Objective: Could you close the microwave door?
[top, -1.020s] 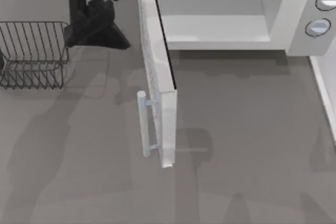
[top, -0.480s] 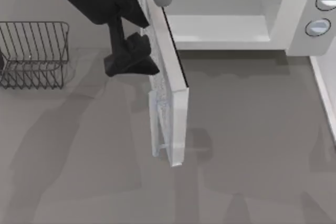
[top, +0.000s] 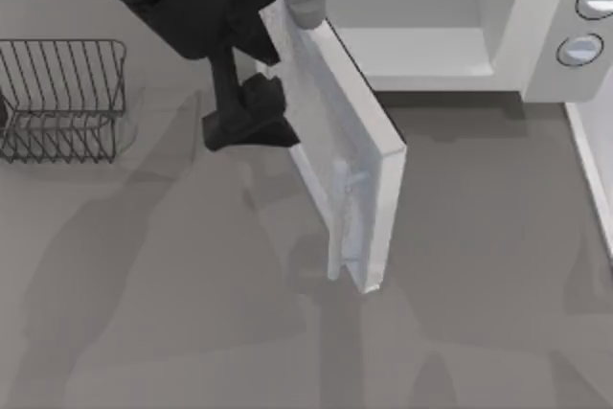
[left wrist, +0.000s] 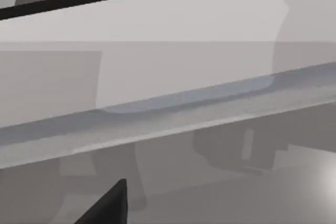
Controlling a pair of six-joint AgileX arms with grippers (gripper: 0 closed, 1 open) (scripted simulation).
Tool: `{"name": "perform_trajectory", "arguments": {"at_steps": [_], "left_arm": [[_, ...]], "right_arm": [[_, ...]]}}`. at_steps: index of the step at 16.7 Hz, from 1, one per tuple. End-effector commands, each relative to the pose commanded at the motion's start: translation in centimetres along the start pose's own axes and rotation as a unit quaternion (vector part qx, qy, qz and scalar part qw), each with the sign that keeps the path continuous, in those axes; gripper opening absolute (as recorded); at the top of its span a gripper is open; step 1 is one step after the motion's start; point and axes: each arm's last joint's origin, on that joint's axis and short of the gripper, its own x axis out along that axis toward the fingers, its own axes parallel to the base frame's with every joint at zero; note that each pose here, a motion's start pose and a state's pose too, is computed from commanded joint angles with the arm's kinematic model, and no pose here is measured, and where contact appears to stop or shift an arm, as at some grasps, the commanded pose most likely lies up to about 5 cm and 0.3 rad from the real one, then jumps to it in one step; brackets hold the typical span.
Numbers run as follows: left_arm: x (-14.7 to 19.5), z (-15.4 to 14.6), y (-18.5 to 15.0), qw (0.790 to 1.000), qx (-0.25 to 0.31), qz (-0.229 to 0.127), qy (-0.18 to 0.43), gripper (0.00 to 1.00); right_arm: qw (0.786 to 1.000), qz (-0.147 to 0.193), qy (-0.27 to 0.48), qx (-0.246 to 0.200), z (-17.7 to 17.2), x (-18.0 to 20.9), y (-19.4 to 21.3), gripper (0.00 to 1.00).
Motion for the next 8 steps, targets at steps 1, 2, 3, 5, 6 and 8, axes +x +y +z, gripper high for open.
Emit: {"name": "perform_trajectory", "arguments": {"at_steps": [1, 2, 3, 5, 6, 8], "left_arm": [[0.00, 0.00, 0.00, 1.000, 0.000, 0.000, 0.000, 0.77], [0.00, 0.00, 0.00, 1.000, 0.000, 0.000, 0.000, 0.70], [0.00, 0.00, 0.00, 1.000, 0.000, 0.000, 0.000, 0.62], [0.00, 0.00, 0.00, 1.000, 0.000, 0.000, 0.000, 0.47], [0.00, 0.00, 0.00, 1.000, 0.000, 0.000, 0.000, 0.40], [0.00, 0.00, 0.00, 1.000, 0.000, 0.000, 0.000, 0.25]], "right_arm": [[1.000, 0.000, 0.000, 0.000, 0.00, 0.00, 0.00, 1.00], [1.000, 0.000, 0.000, 0.000, 0.00, 0.00, 0.00, 1.00], [1.000, 0.000, 0.000, 0.000, 0.00, 0.00, 0.00, 1.00], [1.000, 0.000, 0.000, 0.000, 0.00, 0.00, 0.00, 1.00], [1.000, 0.000, 0.000, 0.000, 0.00, 0.00, 0.00, 1.00], [1.000, 0.000, 0.000, 0.000, 0.00, 0.00, 0.00, 1.00]]}}
